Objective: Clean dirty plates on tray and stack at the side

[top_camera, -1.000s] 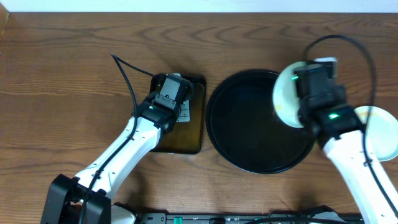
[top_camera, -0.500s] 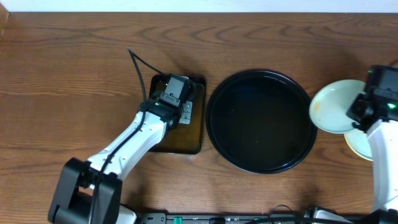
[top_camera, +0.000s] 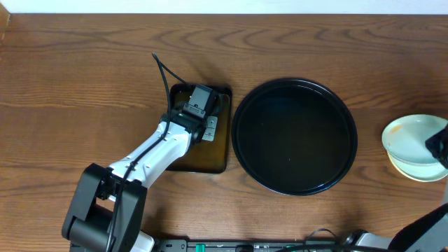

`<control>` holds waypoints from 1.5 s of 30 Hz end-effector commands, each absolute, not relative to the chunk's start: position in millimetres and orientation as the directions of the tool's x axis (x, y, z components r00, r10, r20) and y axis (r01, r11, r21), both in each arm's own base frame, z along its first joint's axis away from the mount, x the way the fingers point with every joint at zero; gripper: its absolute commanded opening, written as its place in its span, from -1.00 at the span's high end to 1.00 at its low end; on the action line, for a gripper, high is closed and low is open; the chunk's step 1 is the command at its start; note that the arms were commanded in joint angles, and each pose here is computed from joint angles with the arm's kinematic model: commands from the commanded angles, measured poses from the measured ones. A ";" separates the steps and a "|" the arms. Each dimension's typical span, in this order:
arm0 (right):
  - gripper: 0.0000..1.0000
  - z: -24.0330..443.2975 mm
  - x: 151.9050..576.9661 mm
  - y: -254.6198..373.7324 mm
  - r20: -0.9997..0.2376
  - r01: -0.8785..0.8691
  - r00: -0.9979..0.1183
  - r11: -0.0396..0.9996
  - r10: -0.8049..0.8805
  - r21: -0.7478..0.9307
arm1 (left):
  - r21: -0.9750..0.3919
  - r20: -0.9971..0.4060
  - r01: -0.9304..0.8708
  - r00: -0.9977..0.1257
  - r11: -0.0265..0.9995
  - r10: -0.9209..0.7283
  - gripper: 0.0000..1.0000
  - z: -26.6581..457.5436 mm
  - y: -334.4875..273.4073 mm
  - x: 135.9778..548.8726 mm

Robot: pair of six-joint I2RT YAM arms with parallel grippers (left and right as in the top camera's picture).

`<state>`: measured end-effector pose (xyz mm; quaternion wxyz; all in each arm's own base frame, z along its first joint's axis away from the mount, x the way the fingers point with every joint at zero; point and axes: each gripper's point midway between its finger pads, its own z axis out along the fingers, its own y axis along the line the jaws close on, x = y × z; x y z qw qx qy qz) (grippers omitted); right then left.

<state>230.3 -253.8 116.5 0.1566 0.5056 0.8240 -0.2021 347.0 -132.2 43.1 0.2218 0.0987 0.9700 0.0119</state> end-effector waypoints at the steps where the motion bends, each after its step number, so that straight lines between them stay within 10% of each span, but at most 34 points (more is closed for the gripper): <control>1: 0.97 105.7 226.4 -260.9 -0.437 0.927 -0.370 0.357 0.820 -0.114 | 0.084 -0.425 0.184 -0.882 0.979 0.202 0.83 41.6 -127.0 347.6; 5: 0.38 103.4 248.0 -255.1 -0.422 0.914 -0.361 0.405 0.832 0.017 | 0.084 -0.425 0.183 -0.882 0.980 0.201 0.43 41.6 -126.9 347.6; 8: 0.34 102.4 268.9 -235.6 -0.389 0.844 -0.450 0.525 0.804 0.108 | 0.071 -0.429 0.168 -0.885 0.983 0.182 0.07 42.7 -127.6 347.7; 21: 0.03 136.5 348.9 -96.8 -0.484 0.252 -0.796 0.926 0.364 0.281 | -0.023 -0.593 0.038 -0.805 0.999 0.017 -0.22 114.1 -105.9 361.3; 26: -0.99 145.8 353.9 -33.8 -0.505 0.052 -0.845 0.966 0.178 0.254 | -0.039 -0.551 -0.020 -0.833 0.999 -0.039 -0.45 112.3 -96.2 348.1; 36: -0.99 116.5 297.9 18.2 -0.256 0.031 -0.964 0.990 0.067 0.140 | 0.002 -0.203 -0.247 -0.949 0.969 -0.242 -0.49 79.0 -67.1 261.9; 45: -0.99 125.9 269.2 42.2 -0.341 -0.014 -0.939 0.987 0.041 0.158 | -0.081 -0.329 -0.186 -0.922 0.979 -0.202 -0.49 123.2 -62.6 240.0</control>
